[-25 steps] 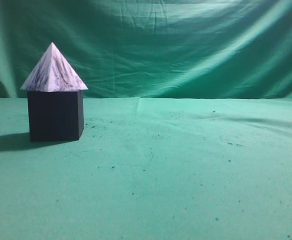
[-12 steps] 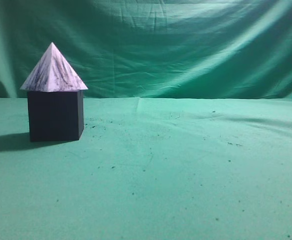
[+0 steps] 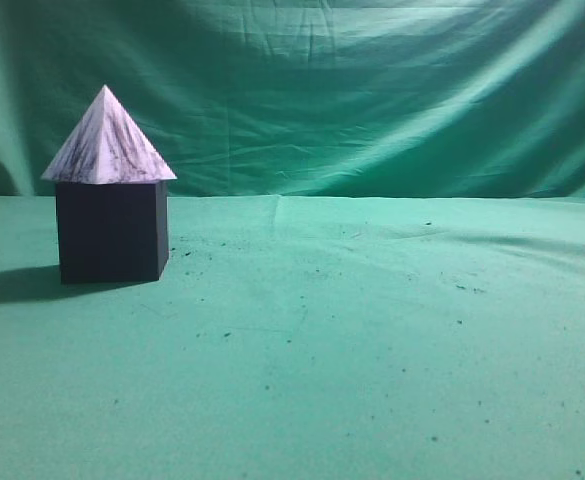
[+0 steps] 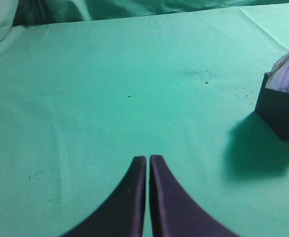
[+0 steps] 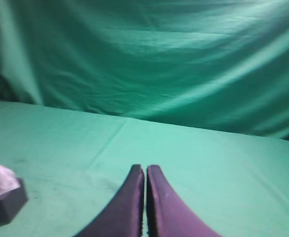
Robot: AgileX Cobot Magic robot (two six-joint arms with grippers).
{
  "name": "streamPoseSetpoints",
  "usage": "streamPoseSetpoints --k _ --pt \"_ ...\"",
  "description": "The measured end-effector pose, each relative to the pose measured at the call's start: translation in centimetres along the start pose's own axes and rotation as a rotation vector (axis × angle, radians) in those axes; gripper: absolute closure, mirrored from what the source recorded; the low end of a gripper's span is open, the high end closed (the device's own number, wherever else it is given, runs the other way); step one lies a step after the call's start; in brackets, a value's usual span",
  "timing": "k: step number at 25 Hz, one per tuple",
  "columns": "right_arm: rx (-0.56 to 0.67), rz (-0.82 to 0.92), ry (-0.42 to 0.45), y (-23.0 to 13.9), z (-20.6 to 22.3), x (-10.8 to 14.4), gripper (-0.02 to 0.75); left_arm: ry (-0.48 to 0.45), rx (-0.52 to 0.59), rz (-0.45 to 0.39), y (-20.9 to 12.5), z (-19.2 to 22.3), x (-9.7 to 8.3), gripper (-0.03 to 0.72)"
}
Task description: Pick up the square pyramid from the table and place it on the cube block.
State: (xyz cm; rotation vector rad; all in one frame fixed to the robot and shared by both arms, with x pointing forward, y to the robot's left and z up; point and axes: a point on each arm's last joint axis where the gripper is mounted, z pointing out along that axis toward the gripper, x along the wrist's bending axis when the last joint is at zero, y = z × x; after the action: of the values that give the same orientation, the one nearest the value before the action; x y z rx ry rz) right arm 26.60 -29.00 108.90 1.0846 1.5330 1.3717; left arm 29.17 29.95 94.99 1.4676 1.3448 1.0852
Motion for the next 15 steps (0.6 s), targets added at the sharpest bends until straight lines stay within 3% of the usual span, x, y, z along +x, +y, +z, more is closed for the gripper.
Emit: streamPoseSetpoints --k 4,15 --pt "-0.004 0.021 -0.082 -4.4 0.9 -0.1 0.738 0.0 0.0 0.0 0.0 0.0 0.0 0.688" --pt "0.199 0.06 -0.174 -13.7 3.7 -0.6 0.738 0.0 0.0 0.0 0.0 0.0 0.0 0.688"
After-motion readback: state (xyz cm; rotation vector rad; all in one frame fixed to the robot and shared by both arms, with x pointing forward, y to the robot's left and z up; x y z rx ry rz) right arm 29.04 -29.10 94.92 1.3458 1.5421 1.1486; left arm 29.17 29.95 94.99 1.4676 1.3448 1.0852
